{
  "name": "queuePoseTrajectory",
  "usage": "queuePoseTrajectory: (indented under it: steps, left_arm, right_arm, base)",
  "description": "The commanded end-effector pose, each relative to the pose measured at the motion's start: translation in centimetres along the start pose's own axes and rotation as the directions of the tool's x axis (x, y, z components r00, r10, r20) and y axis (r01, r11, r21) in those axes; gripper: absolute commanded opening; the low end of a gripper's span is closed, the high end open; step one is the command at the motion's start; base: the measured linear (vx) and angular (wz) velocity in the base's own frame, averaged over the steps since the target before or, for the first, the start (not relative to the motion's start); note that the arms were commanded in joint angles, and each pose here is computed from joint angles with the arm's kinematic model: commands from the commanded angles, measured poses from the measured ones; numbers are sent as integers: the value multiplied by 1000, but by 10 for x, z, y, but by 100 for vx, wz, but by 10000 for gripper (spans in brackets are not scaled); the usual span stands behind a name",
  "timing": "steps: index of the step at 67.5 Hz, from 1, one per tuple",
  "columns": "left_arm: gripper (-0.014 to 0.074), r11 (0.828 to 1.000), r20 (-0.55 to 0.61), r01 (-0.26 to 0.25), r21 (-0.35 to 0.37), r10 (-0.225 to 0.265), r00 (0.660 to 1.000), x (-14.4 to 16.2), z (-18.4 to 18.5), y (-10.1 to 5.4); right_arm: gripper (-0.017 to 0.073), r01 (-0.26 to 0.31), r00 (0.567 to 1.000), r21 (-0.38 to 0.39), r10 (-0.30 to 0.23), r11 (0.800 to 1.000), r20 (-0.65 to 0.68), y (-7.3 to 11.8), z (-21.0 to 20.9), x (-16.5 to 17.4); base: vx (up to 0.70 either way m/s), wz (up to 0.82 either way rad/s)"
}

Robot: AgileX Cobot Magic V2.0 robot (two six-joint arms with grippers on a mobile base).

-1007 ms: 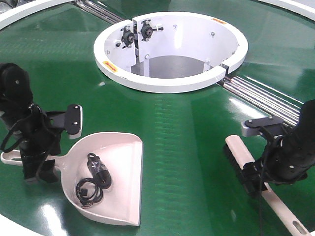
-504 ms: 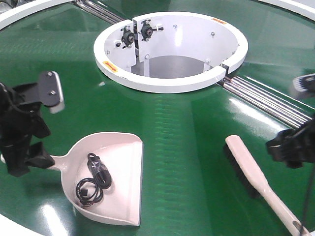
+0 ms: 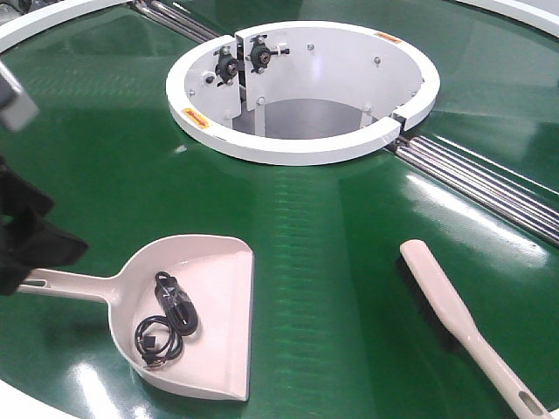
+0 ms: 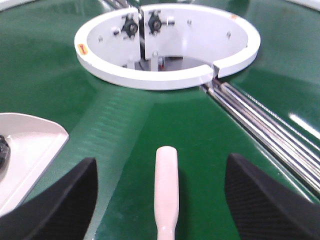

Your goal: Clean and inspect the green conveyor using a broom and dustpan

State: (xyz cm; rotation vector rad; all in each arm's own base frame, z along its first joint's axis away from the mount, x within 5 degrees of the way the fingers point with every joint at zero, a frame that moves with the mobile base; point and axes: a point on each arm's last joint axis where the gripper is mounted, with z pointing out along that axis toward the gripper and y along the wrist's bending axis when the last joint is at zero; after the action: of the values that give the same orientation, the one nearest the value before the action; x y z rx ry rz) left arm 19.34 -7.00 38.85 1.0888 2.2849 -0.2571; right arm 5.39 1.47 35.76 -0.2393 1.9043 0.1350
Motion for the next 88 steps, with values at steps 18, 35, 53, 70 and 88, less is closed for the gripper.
queuePoseTrajectory:
  steps: [18, 35, 53, 70, 88]
  left_arm:
    - [449, 969, 549, 118, -216, 21, 835, 37, -71, -56]
    - [449, 877, 681, 294, -380, 50, 731, 116, -11, -62]
    - [441, 816, 736, 501, -289, -145, 661, 155, 41, -57]
    - [-9, 822, 727, 494, -284, -151, 669, 154, 39, -58]
    - [-8, 809, 756, 508, -296, -127, 643, 152, 36, -56]
  right_arm:
    - [518, 1, 904, 64, -28, 998, 427, -1, -11, 45]
    - [518, 4, 924, 70, -31, 998, 381, -1, 10, 73]
    - [430, 4, 934, 71, -29, 997, 356, -2, 18, 83]
    - [-15, -12, 944, 57, -7, 998, 330, -1, 19, 85]
    - [-9, -27, 944, 47, 10, 999, 331, -1, 19, 85]
  base:
    - [0, 0]
    - [0, 0]
    - [0, 0]
    - [0, 0]
    - [0, 0]
